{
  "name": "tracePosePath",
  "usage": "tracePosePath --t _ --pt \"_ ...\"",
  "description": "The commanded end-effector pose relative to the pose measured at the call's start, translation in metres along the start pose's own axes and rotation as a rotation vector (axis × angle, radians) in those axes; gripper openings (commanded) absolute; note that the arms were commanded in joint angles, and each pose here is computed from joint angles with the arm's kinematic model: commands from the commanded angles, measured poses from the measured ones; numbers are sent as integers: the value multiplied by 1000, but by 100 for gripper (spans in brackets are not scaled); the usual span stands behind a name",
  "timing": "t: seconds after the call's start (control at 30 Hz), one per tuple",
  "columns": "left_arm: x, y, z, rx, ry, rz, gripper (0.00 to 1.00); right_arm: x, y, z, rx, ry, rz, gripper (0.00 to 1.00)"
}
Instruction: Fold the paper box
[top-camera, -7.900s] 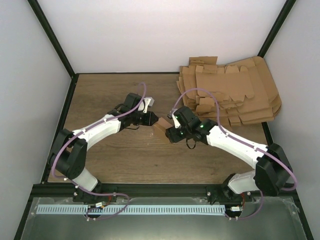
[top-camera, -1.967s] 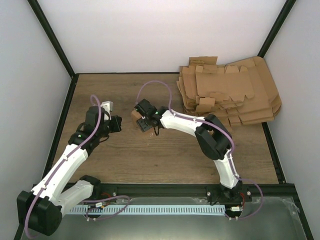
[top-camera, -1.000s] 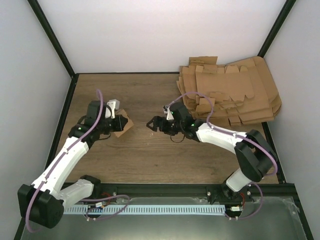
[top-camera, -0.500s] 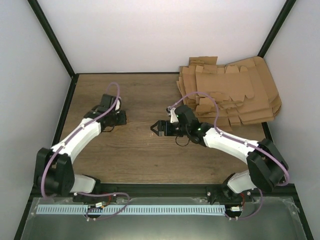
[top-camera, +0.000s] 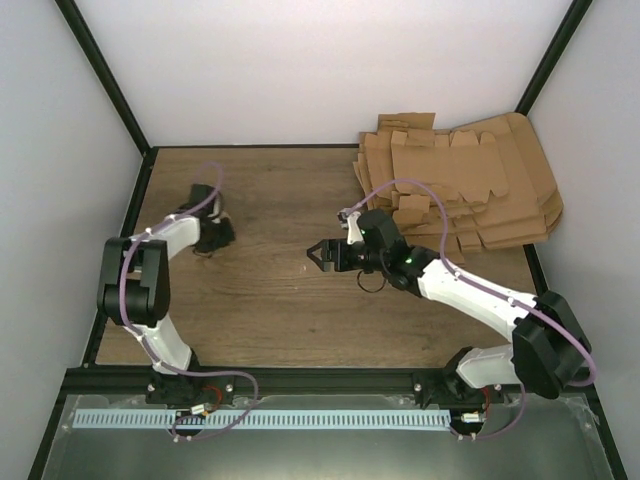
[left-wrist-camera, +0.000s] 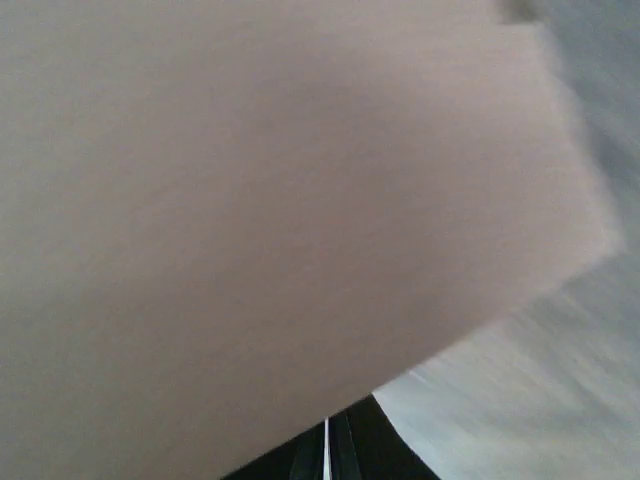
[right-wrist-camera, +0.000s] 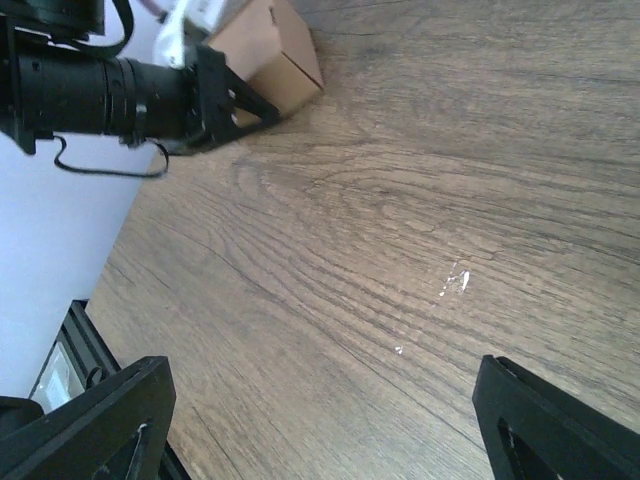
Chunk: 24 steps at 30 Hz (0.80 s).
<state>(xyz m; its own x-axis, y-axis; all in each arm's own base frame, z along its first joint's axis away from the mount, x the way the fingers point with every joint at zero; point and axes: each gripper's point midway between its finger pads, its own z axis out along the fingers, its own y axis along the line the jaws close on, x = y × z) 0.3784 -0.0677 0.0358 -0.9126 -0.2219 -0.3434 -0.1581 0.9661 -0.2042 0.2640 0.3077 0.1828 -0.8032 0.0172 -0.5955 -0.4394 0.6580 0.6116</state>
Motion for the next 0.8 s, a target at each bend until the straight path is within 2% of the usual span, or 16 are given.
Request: tracePosePath --t 0.0,0.07,0.17,0.23,0.3,0.4,0.5,0.63,0.77 --pt "-70 59 -7 -95 -221 -271 4 -11 5 -14 20 -42 -41 85" --pt "-81 41 -12 -27 -232 -241 9 -13 0 -21 50 -63 -62 86" --pt "-87 22 -55 23 -360 -197 34 -22 -22 -37 106 -117 -105 90" --pt "-77 21 -84 63 -467 -184 58 -31 -52 -54 171 -181 -100 96" --pt "-70 20 -113 98 -595 -166 98 -42 -89 -77 295 -298 -83 99" --pt "-64 13 -144 132 -761 -105 100 -59 -128 -125 501 -566 -80 100" --pt "-61 13 -156 92 -865 -35 100 -58 -151 -160 636 -768 -143 100" --pt "-55 30 -155 -22 -951 42 100 -53 -169 -183 727 -879 -232 100" --pt "-49 50 -145 -144 -1027 81 100 -55 -182 -182 675 -849 -321 100"
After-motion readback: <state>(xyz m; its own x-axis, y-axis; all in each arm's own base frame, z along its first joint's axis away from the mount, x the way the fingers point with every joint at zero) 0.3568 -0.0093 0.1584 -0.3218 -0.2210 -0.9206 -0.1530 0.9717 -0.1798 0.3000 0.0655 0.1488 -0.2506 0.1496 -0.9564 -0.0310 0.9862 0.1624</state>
